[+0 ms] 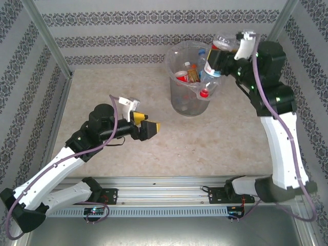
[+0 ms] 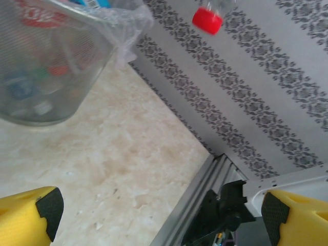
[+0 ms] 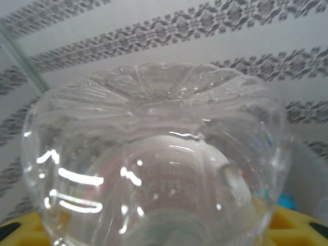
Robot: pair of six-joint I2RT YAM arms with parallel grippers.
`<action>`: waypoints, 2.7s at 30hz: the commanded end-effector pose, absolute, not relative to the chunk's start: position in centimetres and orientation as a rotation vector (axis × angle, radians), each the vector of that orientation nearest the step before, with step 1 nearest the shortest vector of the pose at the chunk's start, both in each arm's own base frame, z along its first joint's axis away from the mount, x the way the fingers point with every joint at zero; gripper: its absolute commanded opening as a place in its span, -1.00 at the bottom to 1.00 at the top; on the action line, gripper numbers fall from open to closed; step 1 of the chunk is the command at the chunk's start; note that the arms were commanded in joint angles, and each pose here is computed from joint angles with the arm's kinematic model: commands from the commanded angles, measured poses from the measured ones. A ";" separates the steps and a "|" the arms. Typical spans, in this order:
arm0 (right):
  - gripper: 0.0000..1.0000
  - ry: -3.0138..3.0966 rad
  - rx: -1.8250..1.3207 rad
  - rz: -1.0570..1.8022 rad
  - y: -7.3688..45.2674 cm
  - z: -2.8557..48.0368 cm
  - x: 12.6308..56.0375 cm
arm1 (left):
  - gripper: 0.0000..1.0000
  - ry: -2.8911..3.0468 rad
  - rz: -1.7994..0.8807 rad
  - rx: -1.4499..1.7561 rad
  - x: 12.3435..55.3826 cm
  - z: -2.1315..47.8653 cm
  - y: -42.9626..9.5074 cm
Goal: Put the plastic bottles in the bin
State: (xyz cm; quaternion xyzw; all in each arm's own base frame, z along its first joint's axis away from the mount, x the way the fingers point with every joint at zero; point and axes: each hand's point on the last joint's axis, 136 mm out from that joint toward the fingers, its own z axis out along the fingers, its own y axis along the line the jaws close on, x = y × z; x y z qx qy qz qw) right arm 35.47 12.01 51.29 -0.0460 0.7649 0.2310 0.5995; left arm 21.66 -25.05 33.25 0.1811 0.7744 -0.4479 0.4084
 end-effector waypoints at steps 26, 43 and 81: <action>0.09 2.145 -0.213 0.242 13.1 39.0 51.8 | 1.00 2.139 -0.774 0.428 21.5 28.3 -20.4; 0.62 2.188 -0.229 0.234 13.9 37.5 51.9 | 1.00 2.158 -0.679 0.394 21.5 28.9 -18.7; 0.96 1.989 -0.419 0.970 20.2 38.6 27.6 | 1.00 2.695 0.376 -0.162 26.9 16.8 1.9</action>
